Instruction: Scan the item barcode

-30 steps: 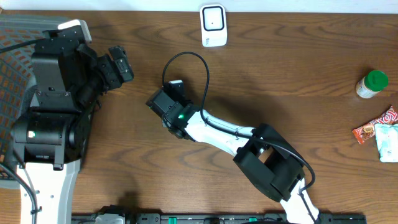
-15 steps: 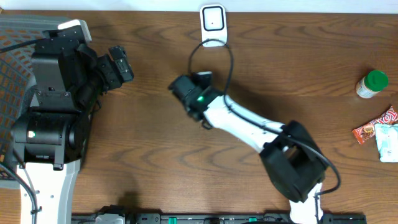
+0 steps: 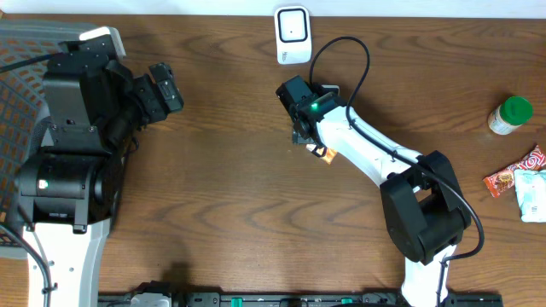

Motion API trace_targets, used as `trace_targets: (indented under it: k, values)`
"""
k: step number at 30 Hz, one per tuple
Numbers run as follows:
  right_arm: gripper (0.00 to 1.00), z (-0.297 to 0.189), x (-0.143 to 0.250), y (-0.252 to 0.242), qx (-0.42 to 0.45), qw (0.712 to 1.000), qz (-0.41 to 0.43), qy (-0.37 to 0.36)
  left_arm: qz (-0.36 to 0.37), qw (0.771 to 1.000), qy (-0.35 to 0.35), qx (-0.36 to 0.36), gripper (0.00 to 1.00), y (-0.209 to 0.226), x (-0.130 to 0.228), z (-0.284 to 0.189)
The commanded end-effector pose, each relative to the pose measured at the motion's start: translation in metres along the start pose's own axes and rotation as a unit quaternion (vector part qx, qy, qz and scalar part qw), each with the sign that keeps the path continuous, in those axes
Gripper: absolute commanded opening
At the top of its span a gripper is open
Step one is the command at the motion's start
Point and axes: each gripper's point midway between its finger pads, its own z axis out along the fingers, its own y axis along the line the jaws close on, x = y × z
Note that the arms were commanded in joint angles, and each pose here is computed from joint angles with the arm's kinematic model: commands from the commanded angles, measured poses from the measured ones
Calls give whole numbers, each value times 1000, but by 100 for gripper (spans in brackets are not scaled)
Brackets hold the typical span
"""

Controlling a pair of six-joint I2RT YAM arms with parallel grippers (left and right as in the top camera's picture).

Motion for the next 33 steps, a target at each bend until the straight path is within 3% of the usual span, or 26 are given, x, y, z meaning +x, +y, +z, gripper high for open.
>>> trace_targets:
  k: [1, 5, 7, 14, 33]
  values:
    - [79, -11, -6, -3, -12, 1000, 12, -9, 3, 1000, -8, -6, 98, 3, -5, -2]
    - [16, -16, -4, -3, -21, 1000, 11, -1, 3, 1000, -8, -6, 98, 3, -5, -2]
    - [1, -19, 2, 0, -33, 999, 9, 13, 3, 1000, -8, -6, 98, 3, -5, -2]
    - [1, -19, 19, -2, -36, 998, 28, 53, 3, 1000, -8, -6, 98, 3, -5, -2]
    - [1, 9, 47, -7, -27, 997, 31, 66, 3, 1000, -8, -6, 98, 3, -5, -2]
